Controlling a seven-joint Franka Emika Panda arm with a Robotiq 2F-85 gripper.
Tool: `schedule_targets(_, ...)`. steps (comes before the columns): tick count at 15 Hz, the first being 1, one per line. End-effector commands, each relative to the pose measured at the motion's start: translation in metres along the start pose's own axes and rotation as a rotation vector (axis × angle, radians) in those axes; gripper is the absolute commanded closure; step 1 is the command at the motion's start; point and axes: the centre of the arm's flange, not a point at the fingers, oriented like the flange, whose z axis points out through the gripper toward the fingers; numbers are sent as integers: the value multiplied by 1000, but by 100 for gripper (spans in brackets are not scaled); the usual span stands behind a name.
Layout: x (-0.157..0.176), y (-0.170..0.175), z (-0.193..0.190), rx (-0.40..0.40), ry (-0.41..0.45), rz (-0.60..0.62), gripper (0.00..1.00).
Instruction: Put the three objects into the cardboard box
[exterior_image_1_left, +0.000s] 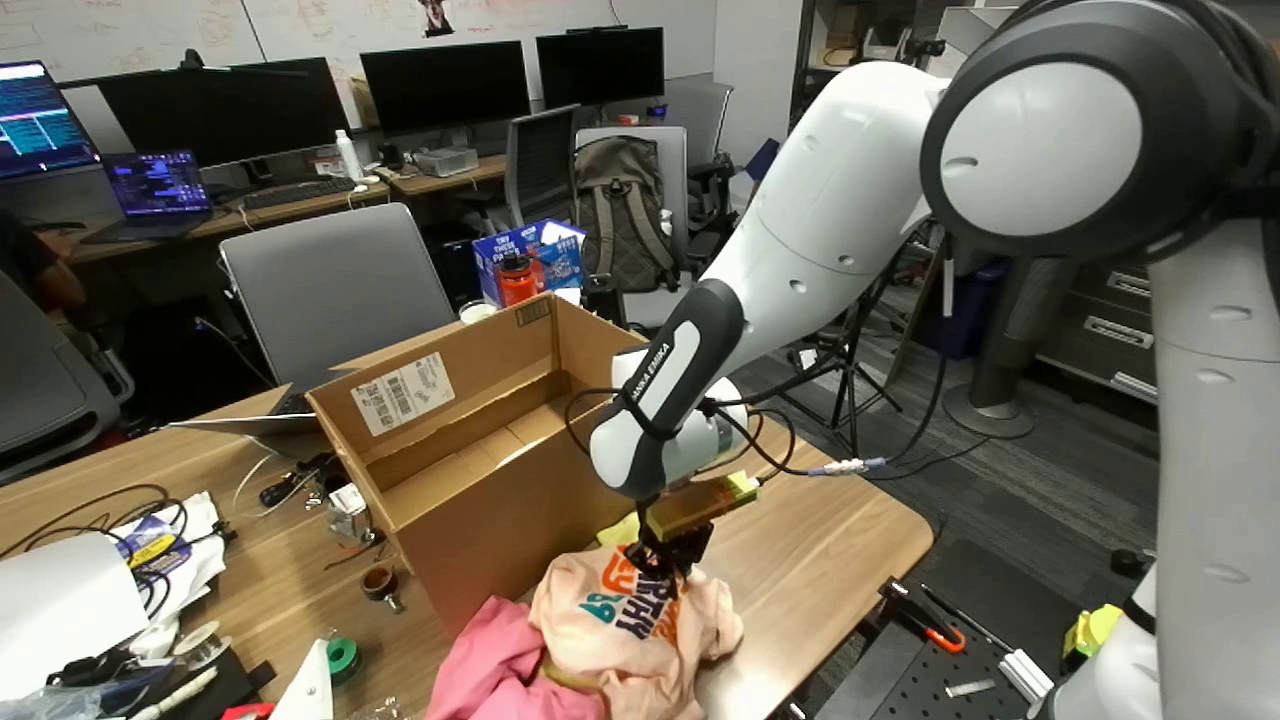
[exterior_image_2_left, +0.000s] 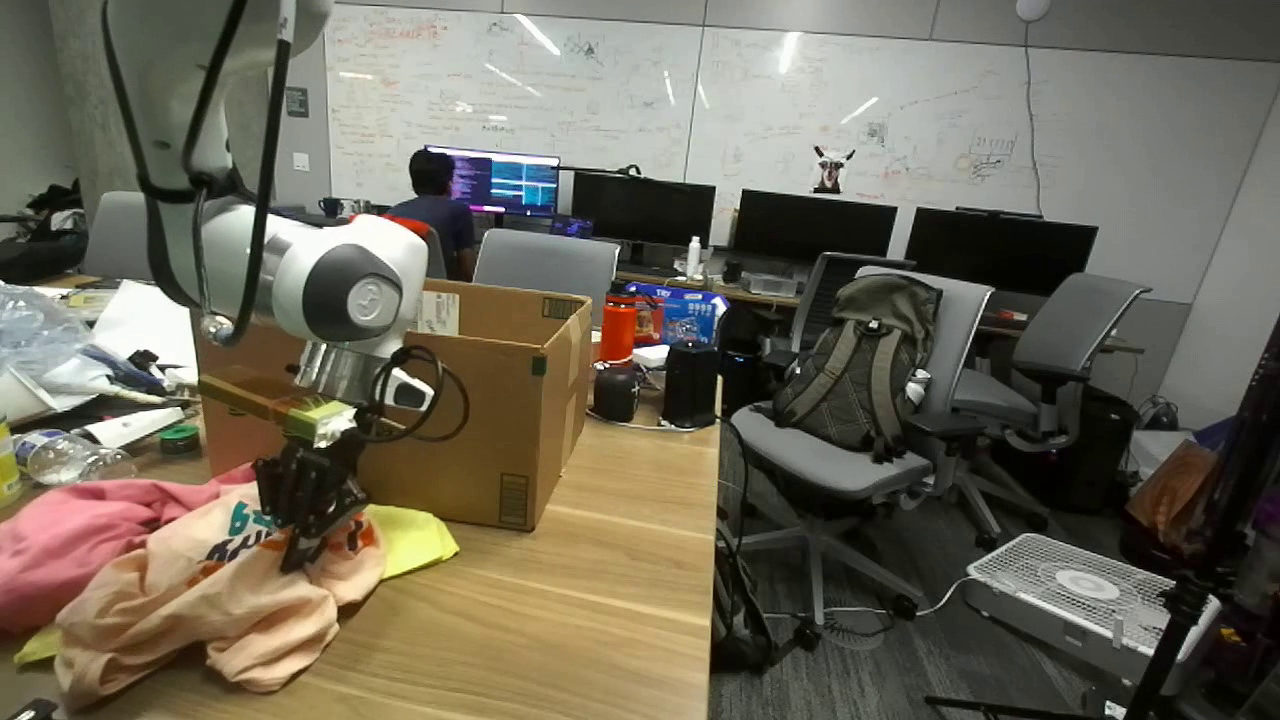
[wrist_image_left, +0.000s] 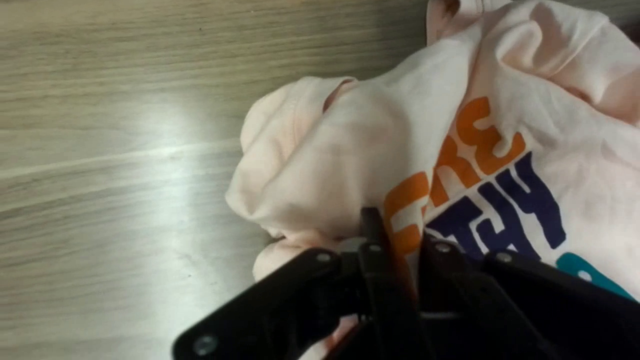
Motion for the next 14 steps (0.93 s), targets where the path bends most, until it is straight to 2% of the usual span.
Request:
schedule_targets(1, -10, -3, -28, -12, 62, 7, 100)
schedule_targets(6, -18, -3, -69, -11, 137, 37, 99)
schedule_targets(14, -39, -4, -182, -27, 361, 100, 99)
